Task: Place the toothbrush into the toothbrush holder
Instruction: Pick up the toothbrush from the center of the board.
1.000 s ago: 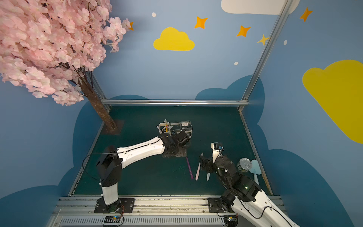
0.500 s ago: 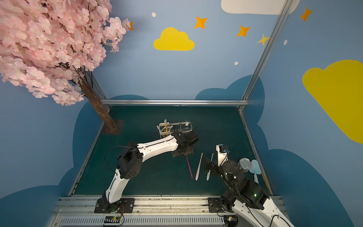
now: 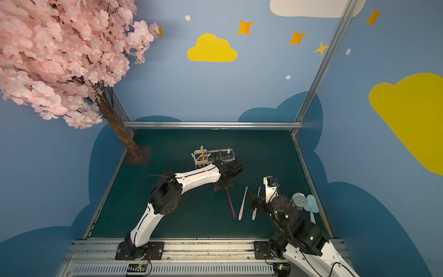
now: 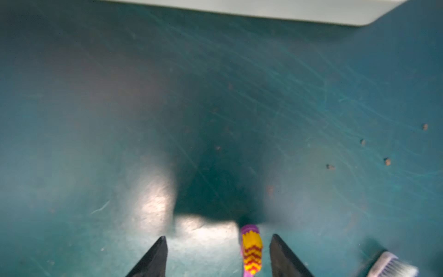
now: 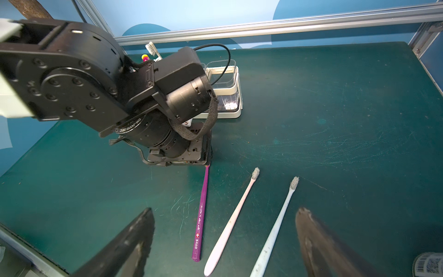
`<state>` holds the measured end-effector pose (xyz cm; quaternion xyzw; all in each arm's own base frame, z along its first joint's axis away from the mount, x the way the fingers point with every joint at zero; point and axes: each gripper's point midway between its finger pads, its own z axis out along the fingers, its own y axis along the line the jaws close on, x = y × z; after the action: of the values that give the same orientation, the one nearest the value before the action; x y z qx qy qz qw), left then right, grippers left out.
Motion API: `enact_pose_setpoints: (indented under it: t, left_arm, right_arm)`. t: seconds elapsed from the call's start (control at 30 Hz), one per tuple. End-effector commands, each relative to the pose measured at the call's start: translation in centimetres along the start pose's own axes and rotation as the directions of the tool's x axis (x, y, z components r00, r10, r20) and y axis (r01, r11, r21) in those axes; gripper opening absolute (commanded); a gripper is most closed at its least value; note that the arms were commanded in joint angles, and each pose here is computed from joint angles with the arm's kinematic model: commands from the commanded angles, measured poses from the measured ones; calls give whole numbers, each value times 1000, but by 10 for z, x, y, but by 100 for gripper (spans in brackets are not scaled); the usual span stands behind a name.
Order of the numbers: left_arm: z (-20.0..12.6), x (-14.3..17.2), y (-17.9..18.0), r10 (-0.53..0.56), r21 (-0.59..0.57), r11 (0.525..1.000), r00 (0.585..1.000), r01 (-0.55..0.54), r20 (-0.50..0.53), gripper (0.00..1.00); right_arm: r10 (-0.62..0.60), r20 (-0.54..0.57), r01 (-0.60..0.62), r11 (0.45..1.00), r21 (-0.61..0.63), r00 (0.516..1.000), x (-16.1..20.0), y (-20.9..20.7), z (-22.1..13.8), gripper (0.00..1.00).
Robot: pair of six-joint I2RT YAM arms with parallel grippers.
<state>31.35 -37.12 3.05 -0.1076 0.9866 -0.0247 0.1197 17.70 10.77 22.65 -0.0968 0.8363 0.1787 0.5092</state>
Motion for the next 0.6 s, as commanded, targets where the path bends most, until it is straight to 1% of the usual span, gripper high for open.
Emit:
enact_pose_setpoints:
  t: [0.0,0.03,0.13,0.2,0.27,0.37,0.47,0.57]
  left_arm:
    - [6,2,-2,-1,-15,1000,1000,1,-22,61]
    - [7,2,-3,0,-17,1000,1000,-1,-22,59]
    - [10,5,-5,6,-16,1000,999,-6,-33,56]
    - [12,7,-6,7,-14,1000,999,-8,-43,52]
    - [13,11,-7,10,-16,1000,998,-11,-55,50]
    - [15,16,-7,12,-18,1000,998,-14,-67,44]
    - [17,19,-6,13,-21,1000,997,-15,-75,41]
    - [20,21,-6,11,-25,1000,997,-13,-82,37]
  right_arm:
    - [-9,1,9,1000,-7,1000,-1,2,0,92]
    - [-10,2,10,1000,-7,1000,-1,2,0,92]
    - [-10,3,10,1000,-12,1000,-1,2,0,92]
    - [-9,4,10,1000,-13,1000,-1,2,-1,92]
    - [-8,8,8,1000,-14,1000,-2,2,-1,92]
    - [-7,13,7,1000,-15,1000,-2,2,-2,92]
    - [-7,15,7,1000,-16,1000,-3,2,-2,92]
    - [-5,16,5,1000,-18,1000,-3,2,-3,92]
